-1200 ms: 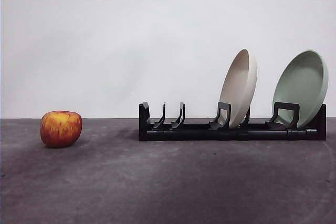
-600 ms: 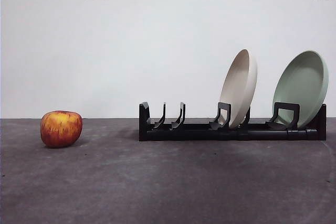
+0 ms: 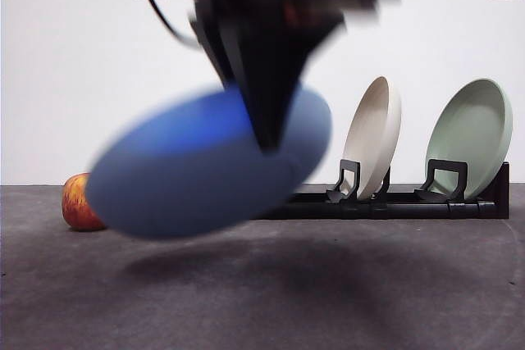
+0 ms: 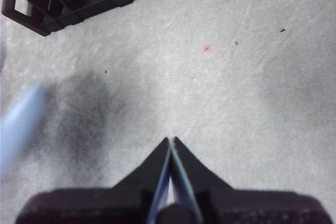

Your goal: Take the blue plate from the plate rack,put the plate on the table,take the apple from the table,put the apple in the plate

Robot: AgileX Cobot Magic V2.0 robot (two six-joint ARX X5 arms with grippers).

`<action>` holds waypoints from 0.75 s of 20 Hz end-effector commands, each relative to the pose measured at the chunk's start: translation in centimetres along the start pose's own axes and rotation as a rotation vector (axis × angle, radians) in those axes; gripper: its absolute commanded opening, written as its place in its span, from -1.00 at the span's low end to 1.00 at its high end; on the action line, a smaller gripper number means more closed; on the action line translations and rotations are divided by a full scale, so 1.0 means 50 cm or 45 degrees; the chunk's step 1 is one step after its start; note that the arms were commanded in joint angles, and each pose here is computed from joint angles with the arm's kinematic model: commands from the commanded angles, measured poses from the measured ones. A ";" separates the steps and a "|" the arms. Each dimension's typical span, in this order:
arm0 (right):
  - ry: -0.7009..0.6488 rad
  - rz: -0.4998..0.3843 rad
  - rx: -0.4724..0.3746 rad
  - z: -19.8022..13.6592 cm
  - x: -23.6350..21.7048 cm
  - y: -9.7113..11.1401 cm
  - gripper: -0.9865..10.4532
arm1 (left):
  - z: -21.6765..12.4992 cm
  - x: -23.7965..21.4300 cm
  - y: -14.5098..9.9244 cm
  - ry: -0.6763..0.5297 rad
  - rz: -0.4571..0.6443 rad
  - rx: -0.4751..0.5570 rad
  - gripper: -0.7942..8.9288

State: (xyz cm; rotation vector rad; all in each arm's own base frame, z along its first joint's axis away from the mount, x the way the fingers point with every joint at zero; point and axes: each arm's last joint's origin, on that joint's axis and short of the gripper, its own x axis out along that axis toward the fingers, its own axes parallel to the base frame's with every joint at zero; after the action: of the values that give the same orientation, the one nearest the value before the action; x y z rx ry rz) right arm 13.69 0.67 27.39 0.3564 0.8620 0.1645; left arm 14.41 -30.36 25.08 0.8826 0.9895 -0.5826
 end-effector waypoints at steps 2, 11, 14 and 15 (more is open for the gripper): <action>-0.012 0.007 -0.018 0.002 -0.002 0.001 -0.83 | 0.002 0.047 -0.021 0.042 0.040 0.065 -0.85; -0.035 0.013 -0.025 0.006 -0.002 0.002 -0.83 | 0.008 0.132 -0.062 0.188 -0.161 0.125 -0.84; -0.032 0.013 -0.026 0.006 -0.002 0.002 -0.83 | 0.007 0.130 -0.062 0.194 -0.217 0.101 -0.47; -0.033 0.013 -0.034 0.006 -0.002 0.002 -0.82 | 0.007 0.130 -0.057 0.200 -0.224 0.094 -0.17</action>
State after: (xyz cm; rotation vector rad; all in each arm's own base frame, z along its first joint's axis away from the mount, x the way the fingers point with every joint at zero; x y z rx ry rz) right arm 13.83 0.66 27.53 0.3500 0.8409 0.1696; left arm 15.52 -32.45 19.70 0.9088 1.1467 -0.7117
